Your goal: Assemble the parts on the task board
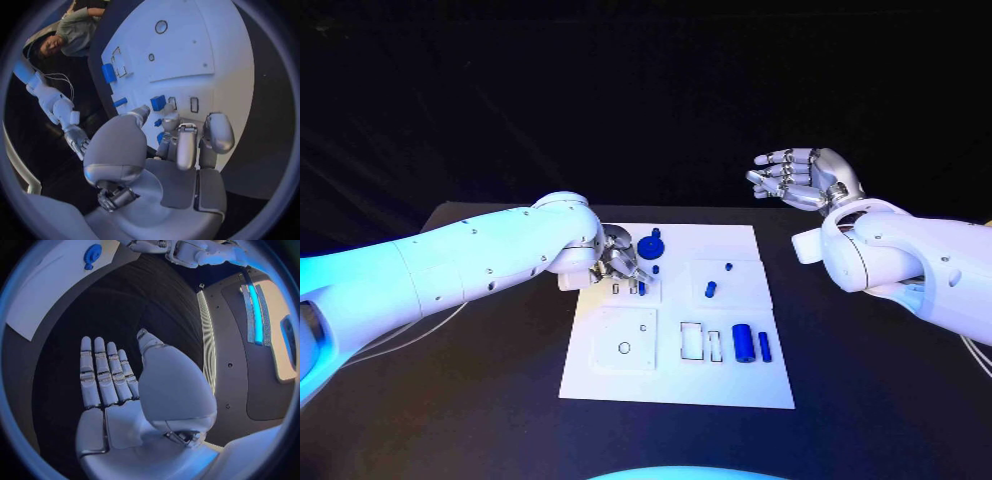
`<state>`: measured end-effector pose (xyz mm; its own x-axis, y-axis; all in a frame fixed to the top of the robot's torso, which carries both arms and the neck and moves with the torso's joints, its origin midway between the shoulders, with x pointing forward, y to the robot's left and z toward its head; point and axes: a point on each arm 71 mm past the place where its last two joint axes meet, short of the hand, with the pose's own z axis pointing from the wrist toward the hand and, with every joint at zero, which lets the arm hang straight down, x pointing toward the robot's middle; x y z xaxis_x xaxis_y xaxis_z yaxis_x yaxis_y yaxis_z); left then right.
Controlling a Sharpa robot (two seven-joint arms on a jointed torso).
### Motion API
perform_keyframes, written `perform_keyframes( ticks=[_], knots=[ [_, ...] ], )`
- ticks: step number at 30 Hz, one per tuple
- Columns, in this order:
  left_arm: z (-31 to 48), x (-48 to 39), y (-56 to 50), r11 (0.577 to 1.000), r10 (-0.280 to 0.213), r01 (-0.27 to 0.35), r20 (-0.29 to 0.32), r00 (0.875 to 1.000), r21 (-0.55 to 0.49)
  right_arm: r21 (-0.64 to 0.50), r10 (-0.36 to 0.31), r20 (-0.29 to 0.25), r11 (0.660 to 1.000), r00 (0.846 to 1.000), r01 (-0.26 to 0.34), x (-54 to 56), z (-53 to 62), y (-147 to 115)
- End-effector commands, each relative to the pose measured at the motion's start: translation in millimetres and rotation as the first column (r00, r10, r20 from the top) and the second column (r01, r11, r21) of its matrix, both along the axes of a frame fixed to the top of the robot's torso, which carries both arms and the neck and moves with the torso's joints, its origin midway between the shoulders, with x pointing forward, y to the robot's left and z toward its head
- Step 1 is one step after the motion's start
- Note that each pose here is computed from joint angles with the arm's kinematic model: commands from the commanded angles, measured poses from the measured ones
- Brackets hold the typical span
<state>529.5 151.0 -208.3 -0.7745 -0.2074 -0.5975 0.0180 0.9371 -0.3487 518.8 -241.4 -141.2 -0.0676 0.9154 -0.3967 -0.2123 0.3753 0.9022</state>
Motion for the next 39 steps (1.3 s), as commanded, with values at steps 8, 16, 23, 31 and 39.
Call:
perform_keyframes(
  ticks=[8,16,23,31,39],
  knots=[
    [-0.6,-1.3,-2.8,1.0,-0.006,0.006,-0.015,1.0,-0.013,-0.001,0.005,-0.008,1.0,1.0,-0.005,0.9,-0.7,1.5],
    [-1.1,-1.8,-3.4,1.0,-0.006,0.005,-0.027,1.0,-0.025,-0.001,0.008,-0.013,1.0,1.0,-0.008,1.4,-1.3,2.5],
    [-2.0,-0.7,-2.7,1.0,-0.002,0.001,-0.03,1.0,-0.025,-0.001,0.011,-0.016,1.0,1.0,-0.011,1.7,-1.8,3.4],
    [-3.4,-0.1,-1.8,1.0,0.0,-0.001,-0.033,0.999,-0.022,-0.001,0.013,-0.018,1.0,1.0,-0.013,1.7,-2.0,3.6],
    [-3.8,-0.1,-1.7,1.0,-0.004,0.003,-0.037,0.999,-0.022,-0.001,0.016,-0.021,1.0,1.0,-0.016,1.7,-2.3,3.7]
  ],
)
